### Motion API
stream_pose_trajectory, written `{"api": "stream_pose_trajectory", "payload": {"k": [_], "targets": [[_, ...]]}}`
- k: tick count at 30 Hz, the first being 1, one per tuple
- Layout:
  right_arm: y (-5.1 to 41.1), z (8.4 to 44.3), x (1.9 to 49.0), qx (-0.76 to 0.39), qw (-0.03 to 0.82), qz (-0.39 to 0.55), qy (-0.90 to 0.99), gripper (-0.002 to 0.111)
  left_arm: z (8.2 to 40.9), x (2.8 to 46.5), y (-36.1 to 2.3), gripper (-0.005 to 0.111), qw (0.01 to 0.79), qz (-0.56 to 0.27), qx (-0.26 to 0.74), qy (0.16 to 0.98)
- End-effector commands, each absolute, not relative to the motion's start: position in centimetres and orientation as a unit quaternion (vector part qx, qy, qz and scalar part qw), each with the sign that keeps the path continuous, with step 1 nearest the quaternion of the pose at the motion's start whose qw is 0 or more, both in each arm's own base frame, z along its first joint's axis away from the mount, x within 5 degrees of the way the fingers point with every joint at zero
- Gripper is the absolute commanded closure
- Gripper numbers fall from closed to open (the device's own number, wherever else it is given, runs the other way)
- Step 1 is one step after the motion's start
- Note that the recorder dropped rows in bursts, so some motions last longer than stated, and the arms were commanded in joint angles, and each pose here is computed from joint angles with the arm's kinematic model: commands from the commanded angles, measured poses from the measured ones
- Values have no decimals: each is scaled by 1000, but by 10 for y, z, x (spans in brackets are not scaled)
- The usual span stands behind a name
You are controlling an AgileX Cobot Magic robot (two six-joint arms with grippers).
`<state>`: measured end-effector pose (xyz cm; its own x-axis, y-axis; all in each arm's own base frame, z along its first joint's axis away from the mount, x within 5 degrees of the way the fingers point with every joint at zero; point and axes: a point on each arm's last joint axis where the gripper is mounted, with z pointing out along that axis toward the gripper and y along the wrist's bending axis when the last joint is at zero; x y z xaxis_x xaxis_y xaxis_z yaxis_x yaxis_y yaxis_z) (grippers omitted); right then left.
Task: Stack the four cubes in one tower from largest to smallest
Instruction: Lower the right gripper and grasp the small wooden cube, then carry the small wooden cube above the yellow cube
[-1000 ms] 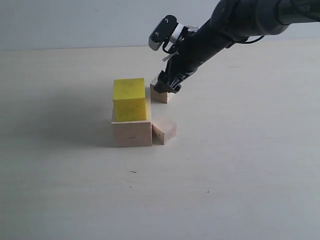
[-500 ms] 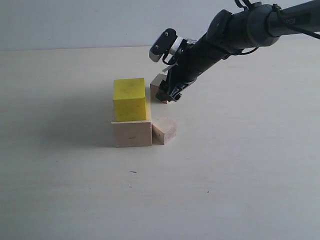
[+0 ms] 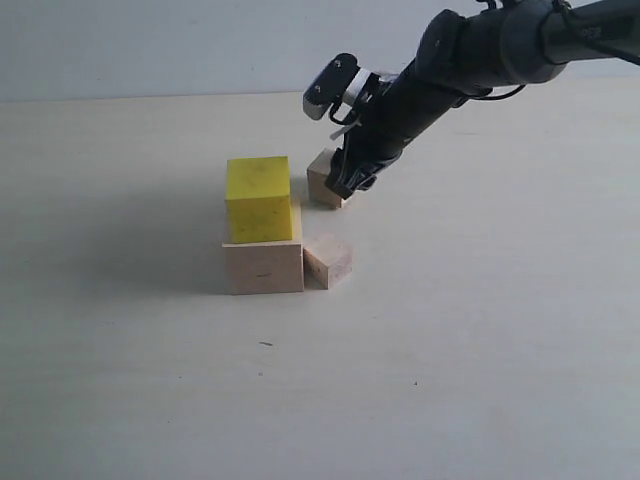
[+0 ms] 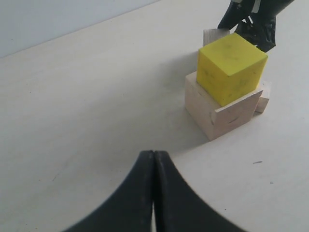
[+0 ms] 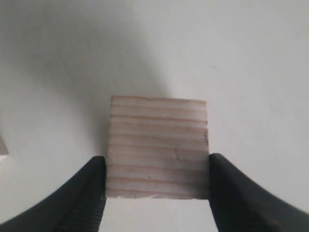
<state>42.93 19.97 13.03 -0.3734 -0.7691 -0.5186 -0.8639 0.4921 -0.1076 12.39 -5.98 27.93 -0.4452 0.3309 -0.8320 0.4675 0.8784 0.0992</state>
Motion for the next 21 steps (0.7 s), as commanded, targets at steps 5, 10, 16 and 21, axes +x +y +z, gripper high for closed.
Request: {"api": "stream_pose_trajectory", "payload": {"k": [5, 10, 16, 21], "targets": [[180, 212, 420, -316, 283, 70, 903, 108, 281, 123, -59, 107, 482, -76, 233, 841], [172, 264, 396, -279, 276, 90, 916, 108, 282, 123, -59, 107, 486, -80, 230, 840], [176, 325, 355, -202, 283, 203, 915, 108, 286, 118, -57, 107, 499, -85, 226, 832], [197, 355, 314, -189, 297, 215, 911, 108, 291, 112, -54, 107, 516, -90, 221, 823]]}}
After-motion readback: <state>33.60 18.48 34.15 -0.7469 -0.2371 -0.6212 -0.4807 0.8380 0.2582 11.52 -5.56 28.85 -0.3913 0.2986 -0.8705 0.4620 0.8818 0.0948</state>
